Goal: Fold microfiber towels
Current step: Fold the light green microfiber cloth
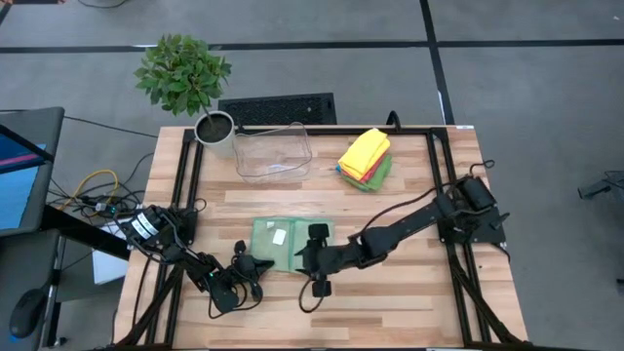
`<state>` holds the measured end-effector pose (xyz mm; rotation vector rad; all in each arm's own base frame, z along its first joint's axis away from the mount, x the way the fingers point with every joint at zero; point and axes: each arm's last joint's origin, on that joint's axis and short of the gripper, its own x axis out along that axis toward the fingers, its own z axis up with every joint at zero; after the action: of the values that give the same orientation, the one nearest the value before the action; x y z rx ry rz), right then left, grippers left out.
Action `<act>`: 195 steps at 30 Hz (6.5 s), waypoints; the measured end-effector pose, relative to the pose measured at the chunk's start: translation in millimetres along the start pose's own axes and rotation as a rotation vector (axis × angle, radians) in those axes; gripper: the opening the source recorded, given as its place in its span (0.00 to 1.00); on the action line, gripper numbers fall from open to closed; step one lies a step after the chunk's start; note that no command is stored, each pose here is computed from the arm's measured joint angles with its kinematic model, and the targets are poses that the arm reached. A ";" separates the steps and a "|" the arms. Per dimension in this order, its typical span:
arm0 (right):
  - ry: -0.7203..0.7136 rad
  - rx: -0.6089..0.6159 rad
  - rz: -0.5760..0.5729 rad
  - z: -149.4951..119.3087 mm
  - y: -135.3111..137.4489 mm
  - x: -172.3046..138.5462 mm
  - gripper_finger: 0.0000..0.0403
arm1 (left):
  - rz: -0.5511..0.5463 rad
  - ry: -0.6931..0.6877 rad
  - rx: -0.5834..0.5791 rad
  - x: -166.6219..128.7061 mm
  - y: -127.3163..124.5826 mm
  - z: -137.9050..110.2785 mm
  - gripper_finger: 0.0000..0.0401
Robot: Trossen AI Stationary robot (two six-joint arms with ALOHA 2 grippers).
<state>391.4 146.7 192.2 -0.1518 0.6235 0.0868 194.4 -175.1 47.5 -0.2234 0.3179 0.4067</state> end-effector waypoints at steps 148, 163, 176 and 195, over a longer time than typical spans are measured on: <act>-0.336 0.233 -0.025 -111.0 -0.2 95.5 0.09 | -0.191 0.242 -0.114 -56.4 7.4 84.4 0.40; -0.336 0.234 -0.022 -111.2 -0.9 95.8 0.07 | -0.194 0.452 0.365 -53.0 18.2 49.0 0.37; -0.337 0.241 -0.020 -111.2 -0.9 95.7 0.06 | -0.106 0.456 0.263 -46.5 18.8 35.0 0.28; -0.222 0.220 0.005 -103.9 18.5 78.8 0.06 | -0.034 0.534 0.312 -38.5 -11.0 70.8 0.01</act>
<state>393.1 150.3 60.5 0.0719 0.4087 0.0390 183.8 -179.0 128.1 -0.0263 0.8933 0.2534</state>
